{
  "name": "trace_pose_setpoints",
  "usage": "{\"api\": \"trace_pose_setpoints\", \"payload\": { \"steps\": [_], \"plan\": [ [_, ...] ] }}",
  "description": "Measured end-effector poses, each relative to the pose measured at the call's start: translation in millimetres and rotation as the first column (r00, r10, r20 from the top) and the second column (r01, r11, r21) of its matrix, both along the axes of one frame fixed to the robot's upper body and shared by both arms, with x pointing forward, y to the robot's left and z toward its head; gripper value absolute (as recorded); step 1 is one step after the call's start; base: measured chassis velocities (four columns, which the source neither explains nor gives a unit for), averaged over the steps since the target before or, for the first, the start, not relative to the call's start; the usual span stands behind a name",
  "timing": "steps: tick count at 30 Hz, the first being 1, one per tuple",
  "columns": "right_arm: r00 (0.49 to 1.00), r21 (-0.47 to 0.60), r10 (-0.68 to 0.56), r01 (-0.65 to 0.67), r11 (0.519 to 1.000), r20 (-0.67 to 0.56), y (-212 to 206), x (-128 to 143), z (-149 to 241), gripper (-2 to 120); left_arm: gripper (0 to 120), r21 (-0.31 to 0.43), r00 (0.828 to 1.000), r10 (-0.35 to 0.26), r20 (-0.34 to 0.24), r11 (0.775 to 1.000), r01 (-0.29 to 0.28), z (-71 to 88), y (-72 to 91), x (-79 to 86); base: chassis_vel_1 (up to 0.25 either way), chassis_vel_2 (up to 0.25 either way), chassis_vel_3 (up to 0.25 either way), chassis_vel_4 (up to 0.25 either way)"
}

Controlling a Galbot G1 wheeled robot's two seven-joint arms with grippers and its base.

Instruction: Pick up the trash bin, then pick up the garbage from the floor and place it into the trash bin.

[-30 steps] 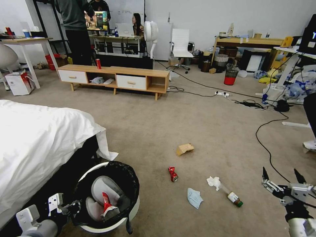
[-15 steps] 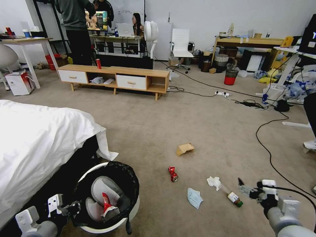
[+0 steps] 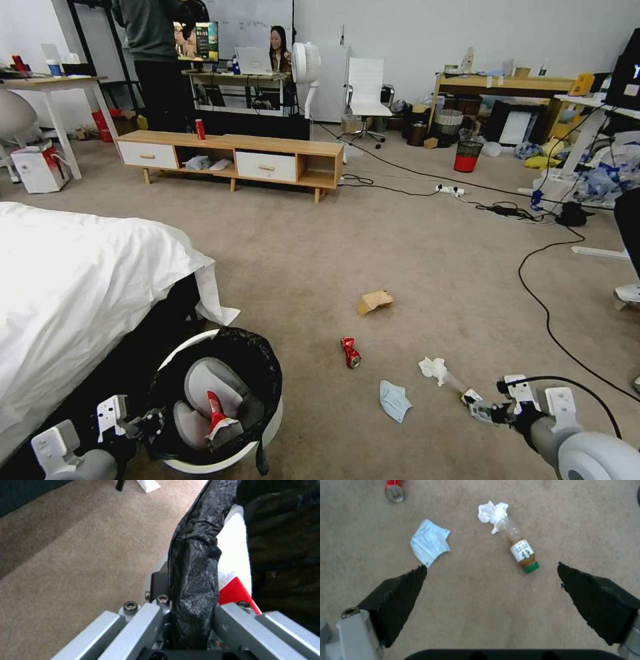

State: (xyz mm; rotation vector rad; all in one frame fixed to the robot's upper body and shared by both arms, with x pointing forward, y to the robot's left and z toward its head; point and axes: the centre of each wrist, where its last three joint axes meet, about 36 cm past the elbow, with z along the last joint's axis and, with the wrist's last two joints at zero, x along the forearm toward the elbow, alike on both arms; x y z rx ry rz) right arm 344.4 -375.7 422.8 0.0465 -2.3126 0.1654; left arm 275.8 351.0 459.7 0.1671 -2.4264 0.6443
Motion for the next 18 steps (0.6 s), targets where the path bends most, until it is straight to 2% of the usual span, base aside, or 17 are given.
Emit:
{"api": "trace_pose_setpoints", "payload": {
  "steps": [5,13,15,18],
  "plan": [
    [0.997,-0.031,0.07,-0.069,0.997,0.015,-8.3,9.3,-19.9,100,1,0.001,1.0,0.004,-0.004,1.0,-0.004,-2.6,-0.6,-0.2,0.0,0.0,0.0,0.0],
    [0.995,-0.022,0.095,-0.095,0.995,-0.006,-13.1,26.5,-39.4,100,1,0.0,1.0,-0.001,-0.009,1.0,0.001,-6.8,-2.4,3.1,0.0,0.0,0.0,0.0],
    [0.995,-0.008,0.104,-0.104,0.995,-0.002,-9.3,35.3,-47.2,100,1,-0.001,1.0,0.003,-0.013,1.0,-0.003,-8.9,-2.3,3.3,0.0,0.0,0.0,0.0],
    [0.992,0.034,0.125,-0.125,0.992,-0.013,6.8,65.1,-68.2,100,1,0.001,1.0,0.01,-0.013,1.0,-0.01,-9.4,-1.6,2.8,0.0,0.0,0.0,0.0]
  ]
}}
